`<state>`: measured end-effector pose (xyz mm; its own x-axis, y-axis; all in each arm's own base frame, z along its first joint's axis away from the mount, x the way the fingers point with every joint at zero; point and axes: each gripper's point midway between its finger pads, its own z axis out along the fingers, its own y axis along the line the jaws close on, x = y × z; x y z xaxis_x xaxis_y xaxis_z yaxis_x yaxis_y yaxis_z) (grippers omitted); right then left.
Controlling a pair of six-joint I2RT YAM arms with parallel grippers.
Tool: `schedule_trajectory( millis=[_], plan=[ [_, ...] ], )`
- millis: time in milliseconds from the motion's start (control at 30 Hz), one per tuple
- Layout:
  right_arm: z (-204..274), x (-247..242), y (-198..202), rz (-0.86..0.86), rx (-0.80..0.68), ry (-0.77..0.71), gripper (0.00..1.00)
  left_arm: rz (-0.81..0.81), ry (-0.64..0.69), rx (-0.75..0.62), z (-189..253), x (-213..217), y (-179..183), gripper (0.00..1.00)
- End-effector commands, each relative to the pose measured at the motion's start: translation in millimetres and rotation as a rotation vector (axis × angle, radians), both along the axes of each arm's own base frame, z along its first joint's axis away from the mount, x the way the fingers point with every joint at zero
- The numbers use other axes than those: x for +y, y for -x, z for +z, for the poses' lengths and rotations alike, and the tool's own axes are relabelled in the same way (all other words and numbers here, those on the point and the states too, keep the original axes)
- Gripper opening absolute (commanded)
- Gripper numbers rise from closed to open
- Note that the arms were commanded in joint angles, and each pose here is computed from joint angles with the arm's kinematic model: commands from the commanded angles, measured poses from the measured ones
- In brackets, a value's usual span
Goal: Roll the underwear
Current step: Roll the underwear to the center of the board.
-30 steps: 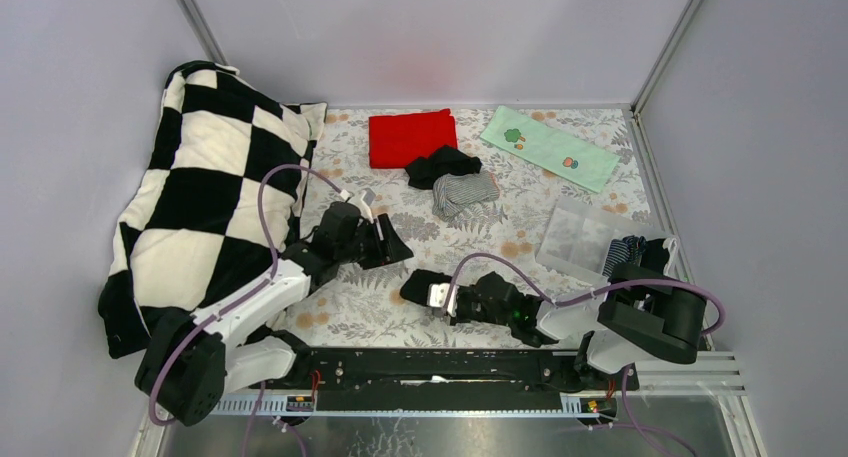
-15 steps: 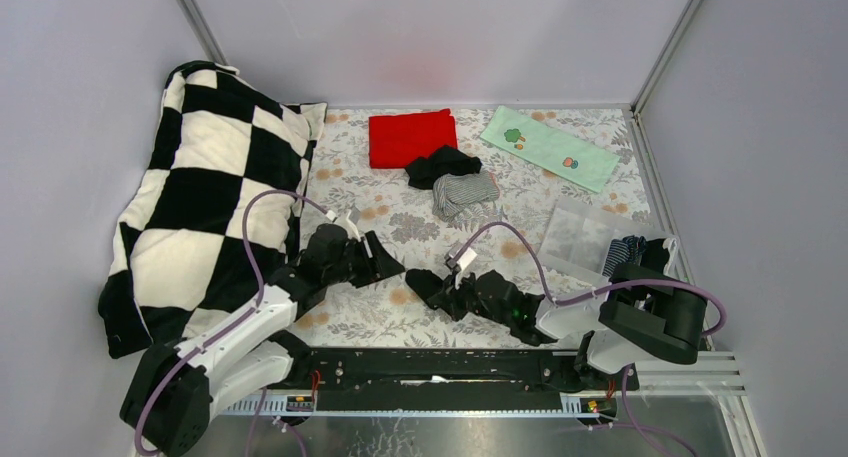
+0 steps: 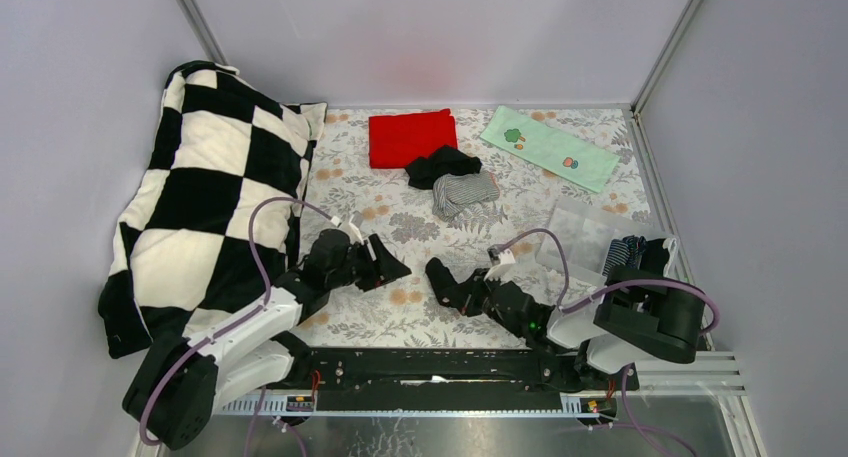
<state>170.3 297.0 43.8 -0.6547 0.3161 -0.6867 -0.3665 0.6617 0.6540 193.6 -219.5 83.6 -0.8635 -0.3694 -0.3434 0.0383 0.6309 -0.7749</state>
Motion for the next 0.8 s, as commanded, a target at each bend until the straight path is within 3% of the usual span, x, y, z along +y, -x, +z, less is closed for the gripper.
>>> schedule_trajectory(
  millis=[0,767],
  plan=[
    [-0.7,-25.1,-13.0,-0.187,0.056,-0.061,0.00,-0.021,0.060,-0.043,11.5,-14.9,-6.5,0.63],
    [-27.3,-83.6,-2.3,-0.419,0.231,-0.074,0.00,-0.091,0.052,-0.016,-2.8,-104.9,-19.2,0.68]
  ],
)
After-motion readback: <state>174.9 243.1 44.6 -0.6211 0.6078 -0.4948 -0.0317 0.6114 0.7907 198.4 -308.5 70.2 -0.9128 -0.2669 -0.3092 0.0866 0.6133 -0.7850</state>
